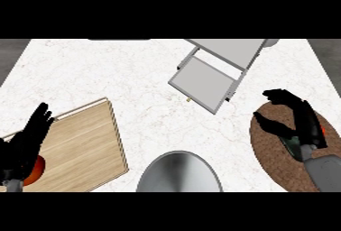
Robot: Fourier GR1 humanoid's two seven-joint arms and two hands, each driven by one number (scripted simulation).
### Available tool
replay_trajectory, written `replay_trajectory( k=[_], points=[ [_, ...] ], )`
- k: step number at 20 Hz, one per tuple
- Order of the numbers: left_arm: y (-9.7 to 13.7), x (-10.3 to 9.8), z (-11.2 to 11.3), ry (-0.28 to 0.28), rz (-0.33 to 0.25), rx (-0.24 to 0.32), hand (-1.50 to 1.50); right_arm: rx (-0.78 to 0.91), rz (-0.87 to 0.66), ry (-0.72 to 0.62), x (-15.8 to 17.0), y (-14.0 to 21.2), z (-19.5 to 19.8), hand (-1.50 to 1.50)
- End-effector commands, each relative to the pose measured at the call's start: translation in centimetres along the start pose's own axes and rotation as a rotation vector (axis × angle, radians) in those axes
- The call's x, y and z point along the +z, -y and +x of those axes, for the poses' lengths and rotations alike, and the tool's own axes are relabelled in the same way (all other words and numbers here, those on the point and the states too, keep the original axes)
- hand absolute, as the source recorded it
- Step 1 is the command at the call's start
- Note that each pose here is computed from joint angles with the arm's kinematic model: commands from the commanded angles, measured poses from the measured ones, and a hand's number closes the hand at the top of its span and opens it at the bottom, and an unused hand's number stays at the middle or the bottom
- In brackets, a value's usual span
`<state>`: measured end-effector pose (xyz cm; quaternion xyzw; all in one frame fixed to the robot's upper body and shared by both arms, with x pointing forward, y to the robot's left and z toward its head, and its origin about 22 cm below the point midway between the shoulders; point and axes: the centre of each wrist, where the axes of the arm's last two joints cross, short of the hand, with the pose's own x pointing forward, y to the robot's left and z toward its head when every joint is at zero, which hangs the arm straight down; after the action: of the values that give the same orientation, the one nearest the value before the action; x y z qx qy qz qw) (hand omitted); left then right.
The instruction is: Pick the eggplant from the placemat and place it in the tiered shelf
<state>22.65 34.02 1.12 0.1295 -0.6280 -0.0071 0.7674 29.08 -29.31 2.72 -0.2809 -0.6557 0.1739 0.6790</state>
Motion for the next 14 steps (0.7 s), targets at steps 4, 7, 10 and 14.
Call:
replay_trajectory(
  k=[4,7,10,14],
  points=[
    [-0.8,-0.4,0.0,-0.021,-0.033,-0.010,0.00,0.152,-0.028,-0.094,3.7,-2.7,3.0,-1.50],
    [-0.1,0.0,-2.0,-0.030,-0.025,-0.007,0.00,0.409,-0.046,-0.158,2.0,-0.4,3.5,-1.50],
    [-0.9,-1.1,-0.7,-0.024,-0.029,-0.012,0.00,0.560,-0.005,-0.240,1.7,1.0,5.1,-1.50],
    [-0.6,-0.1,-1.5,-0.031,-0.046,-0.025,0.00,0.740,0.160,-0.353,0.9,1.5,8.0,-1.50]
  ],
)
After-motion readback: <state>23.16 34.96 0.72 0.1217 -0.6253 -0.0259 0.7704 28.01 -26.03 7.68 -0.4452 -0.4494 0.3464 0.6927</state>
